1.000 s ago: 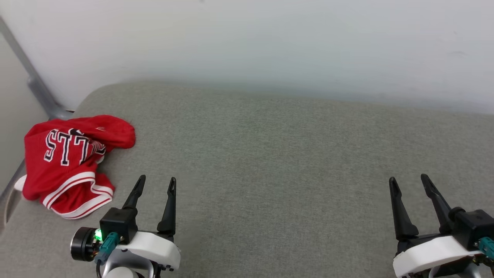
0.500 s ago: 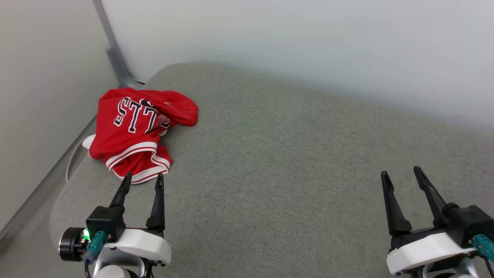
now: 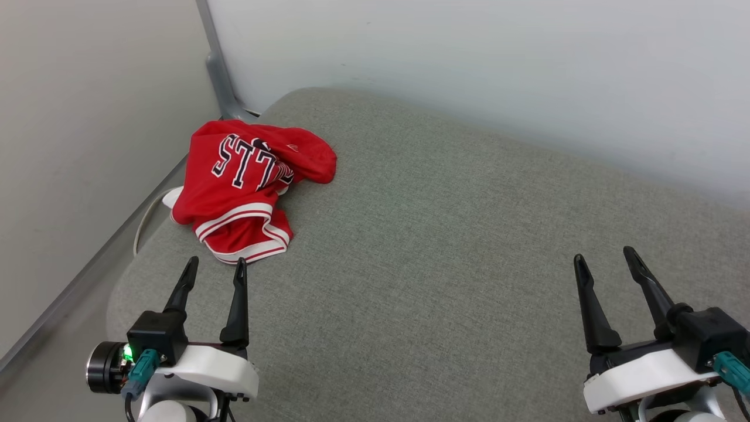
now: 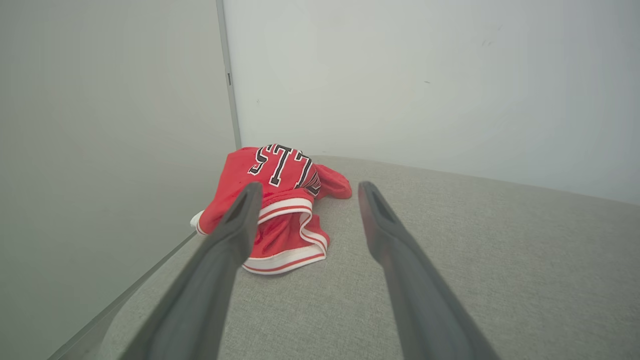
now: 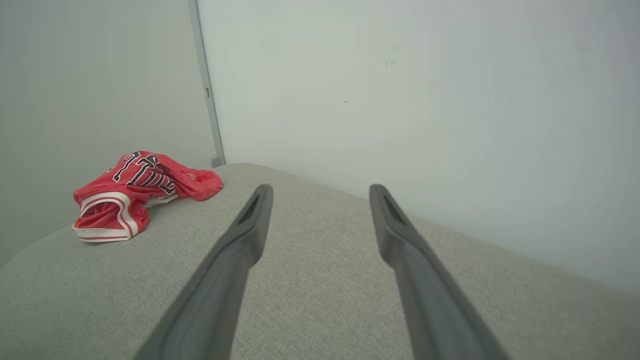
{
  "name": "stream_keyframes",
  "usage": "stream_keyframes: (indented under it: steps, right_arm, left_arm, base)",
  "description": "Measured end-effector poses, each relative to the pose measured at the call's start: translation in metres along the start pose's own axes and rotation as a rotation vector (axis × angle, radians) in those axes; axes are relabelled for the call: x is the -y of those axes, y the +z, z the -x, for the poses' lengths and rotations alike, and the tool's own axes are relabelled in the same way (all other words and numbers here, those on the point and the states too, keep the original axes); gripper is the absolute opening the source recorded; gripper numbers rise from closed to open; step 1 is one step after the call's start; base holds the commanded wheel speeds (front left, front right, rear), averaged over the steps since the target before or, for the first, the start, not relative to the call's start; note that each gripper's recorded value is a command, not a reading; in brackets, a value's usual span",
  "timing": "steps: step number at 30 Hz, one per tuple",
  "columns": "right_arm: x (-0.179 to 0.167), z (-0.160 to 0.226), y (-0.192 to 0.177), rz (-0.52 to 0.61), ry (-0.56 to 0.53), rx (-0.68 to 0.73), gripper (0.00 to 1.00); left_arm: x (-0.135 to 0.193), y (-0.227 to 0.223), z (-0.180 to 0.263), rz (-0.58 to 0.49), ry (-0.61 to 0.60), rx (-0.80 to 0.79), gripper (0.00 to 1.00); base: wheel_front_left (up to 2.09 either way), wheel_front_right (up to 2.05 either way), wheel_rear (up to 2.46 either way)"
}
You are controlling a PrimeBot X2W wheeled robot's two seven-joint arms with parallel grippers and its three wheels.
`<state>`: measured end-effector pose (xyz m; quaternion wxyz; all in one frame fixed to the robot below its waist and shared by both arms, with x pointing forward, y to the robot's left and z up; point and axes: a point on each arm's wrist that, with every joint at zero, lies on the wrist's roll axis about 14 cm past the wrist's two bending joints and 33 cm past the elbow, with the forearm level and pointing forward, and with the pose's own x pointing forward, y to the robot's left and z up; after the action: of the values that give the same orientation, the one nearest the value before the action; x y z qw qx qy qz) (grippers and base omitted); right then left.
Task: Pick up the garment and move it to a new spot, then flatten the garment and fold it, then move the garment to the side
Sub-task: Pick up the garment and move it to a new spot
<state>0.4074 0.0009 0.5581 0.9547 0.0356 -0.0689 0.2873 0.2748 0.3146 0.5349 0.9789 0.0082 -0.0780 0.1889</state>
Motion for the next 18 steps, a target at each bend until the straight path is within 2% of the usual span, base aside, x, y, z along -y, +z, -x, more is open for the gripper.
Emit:
stream_keyframes:
  steps: [10,18]
  right_arm:
    - [0.004,-0.004,-0.006,-0.009,-0.007,-0.015,1.00]
    - [0.016,-0.024,-0.010,0.002,-0.018,-0.016,1.00]
  left_arm:
    - [-0.010,0.005,-0.010,-0.006,0.038,0.012,1.00]
    - [-0.021,-0.003,-0.066,0.015,0.060,-0.045,1.00]
  base:
    - [0.00,0.00,0.00]
    - [0.00,0.00,0.00]
